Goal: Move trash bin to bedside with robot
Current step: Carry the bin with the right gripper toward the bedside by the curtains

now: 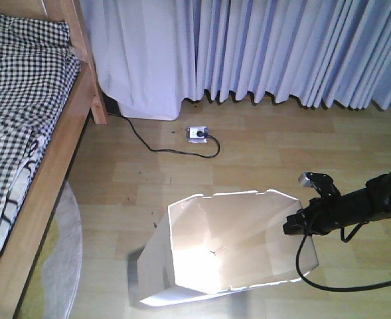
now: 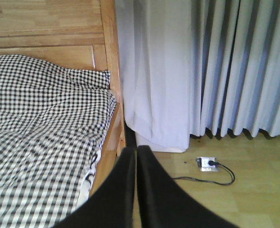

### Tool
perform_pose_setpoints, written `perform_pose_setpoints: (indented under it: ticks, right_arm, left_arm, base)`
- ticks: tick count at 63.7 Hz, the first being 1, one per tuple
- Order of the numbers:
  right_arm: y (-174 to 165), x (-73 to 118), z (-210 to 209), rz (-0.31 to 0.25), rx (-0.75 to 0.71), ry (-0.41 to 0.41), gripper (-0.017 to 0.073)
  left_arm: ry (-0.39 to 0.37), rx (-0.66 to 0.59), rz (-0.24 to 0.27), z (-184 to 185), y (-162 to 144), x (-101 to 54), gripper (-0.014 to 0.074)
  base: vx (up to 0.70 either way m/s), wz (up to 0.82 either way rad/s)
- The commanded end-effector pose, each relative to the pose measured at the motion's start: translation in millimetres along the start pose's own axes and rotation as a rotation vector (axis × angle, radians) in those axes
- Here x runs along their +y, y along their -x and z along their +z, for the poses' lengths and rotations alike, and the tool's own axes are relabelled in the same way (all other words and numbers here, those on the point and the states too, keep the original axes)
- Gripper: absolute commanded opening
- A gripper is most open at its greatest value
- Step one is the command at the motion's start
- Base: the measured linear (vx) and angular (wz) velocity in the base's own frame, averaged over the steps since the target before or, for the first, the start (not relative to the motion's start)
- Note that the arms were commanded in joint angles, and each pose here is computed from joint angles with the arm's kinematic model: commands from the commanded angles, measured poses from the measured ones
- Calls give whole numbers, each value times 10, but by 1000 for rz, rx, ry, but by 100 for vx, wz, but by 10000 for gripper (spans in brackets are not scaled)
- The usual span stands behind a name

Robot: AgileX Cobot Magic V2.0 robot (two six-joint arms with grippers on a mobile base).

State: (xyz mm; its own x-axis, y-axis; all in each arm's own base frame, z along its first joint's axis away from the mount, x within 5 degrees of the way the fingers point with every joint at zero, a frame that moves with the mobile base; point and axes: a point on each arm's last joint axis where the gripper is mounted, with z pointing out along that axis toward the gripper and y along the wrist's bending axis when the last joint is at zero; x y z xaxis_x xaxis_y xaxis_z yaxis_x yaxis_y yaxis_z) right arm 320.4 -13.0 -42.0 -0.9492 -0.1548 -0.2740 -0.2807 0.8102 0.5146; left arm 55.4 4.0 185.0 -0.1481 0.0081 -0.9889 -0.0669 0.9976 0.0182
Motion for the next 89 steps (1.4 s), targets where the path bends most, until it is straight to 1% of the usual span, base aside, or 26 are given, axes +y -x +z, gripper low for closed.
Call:
perform_pose_setpoints:
  ticks: [1,47,89]
  right_arm:
    - [238,278,-233,-6,-128,220,-6]
    - [238,278,-232,-6,-128,220,-6]
    - [238,278,-232,-6,-128,220,-6]
  left_arm:
    - [0,-67,-4,2,9,-1,-6]
    - [0,-67,-4,2,9,-1,-6]
    - [0,-67,-4,2,9,-1,-6]
  base:
    - [37,2]
    - [35,0]
    - [24,1]
